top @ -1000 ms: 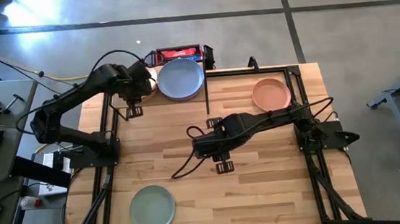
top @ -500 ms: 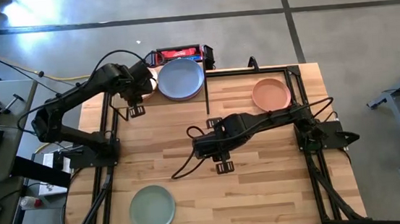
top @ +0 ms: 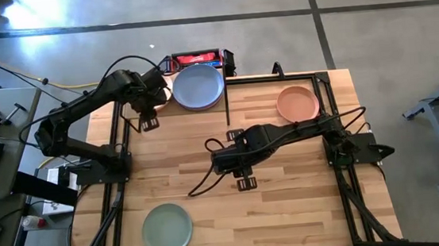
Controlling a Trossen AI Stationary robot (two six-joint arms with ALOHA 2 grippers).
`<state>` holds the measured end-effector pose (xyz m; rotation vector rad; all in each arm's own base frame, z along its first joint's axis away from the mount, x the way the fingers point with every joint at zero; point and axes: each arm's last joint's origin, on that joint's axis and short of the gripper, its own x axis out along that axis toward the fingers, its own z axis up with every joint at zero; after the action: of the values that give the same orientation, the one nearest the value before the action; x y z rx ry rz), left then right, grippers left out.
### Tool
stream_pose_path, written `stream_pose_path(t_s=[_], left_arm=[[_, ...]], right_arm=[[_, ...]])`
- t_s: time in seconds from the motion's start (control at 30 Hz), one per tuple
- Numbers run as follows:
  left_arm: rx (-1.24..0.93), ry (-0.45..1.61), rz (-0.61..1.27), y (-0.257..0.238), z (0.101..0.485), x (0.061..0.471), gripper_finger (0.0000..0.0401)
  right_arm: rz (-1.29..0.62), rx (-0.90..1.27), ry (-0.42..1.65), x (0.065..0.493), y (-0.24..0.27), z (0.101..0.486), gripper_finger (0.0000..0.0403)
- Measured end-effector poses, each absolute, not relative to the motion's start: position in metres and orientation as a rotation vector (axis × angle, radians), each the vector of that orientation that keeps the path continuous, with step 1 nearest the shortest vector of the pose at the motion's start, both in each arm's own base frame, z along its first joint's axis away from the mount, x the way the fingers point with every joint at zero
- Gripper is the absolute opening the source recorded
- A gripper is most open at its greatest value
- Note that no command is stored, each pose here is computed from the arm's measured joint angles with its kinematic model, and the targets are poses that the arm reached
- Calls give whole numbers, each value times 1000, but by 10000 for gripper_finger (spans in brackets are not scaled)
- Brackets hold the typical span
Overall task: Place and stack plates onto a shelf
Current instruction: Put the light orange plate on top the white plate on the shelf
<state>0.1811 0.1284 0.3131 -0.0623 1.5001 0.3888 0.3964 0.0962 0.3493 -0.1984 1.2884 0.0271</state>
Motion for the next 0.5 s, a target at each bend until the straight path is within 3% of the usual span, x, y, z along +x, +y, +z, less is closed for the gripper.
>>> stream_pose_path(t_s=[0.5], left_arm=[[-82,1452,413,130,314,184,57]], right_arm=[[18,-186,1288,396,96,349,134]])
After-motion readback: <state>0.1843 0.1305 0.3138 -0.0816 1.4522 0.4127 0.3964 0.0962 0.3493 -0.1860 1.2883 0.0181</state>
